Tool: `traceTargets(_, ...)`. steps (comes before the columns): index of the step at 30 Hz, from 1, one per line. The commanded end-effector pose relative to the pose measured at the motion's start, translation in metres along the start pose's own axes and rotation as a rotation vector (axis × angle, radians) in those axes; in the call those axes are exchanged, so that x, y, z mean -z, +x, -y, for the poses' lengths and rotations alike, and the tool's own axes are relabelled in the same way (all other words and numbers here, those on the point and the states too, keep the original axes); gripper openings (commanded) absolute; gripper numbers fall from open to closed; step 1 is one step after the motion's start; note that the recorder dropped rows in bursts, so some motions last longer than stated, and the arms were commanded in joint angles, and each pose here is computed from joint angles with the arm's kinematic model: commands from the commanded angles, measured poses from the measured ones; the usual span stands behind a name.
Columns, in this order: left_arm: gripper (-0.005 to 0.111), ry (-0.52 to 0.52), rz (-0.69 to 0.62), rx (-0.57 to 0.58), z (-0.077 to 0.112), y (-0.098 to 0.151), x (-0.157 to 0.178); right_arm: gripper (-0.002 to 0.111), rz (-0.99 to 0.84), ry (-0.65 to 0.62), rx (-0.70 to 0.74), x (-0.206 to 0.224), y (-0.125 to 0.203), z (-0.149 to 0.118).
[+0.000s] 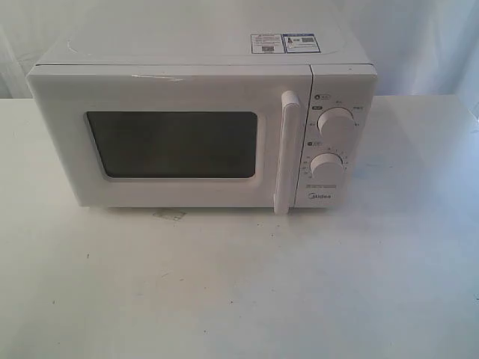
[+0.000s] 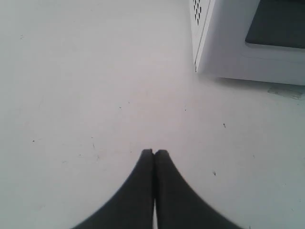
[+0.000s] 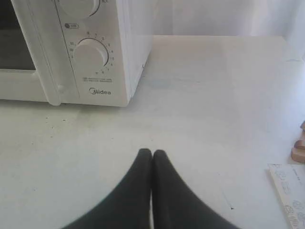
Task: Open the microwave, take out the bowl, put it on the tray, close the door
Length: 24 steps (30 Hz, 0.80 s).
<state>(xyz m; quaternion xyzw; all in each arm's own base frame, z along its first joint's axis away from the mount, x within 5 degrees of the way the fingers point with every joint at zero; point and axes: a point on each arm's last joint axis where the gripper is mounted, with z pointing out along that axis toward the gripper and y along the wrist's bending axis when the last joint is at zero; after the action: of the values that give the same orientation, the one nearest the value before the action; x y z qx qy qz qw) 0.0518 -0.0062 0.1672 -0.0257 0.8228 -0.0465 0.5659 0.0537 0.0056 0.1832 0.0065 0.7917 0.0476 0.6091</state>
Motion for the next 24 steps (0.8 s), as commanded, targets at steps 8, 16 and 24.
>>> traceTargets(8,0.000,0.002,0.000,0.005,0.0002,0.0010,-0.0001,0.000,0.005,0.008,0.006,0.0001,0.0006,0.0005)
traceTargets(16,0.000,0.002,0.000,0.005,0.0002,0.0010,-0.0001,0.000,0.005,0.008,0.006,0.0001,0.0006,0.0005)
traceTargets(24,0.000,0.002,0.000,0.005,0.0002,0.0010,-0.0001,0.000,0.069,0.012,0.006,0.0003,-0.0053,0.0009)
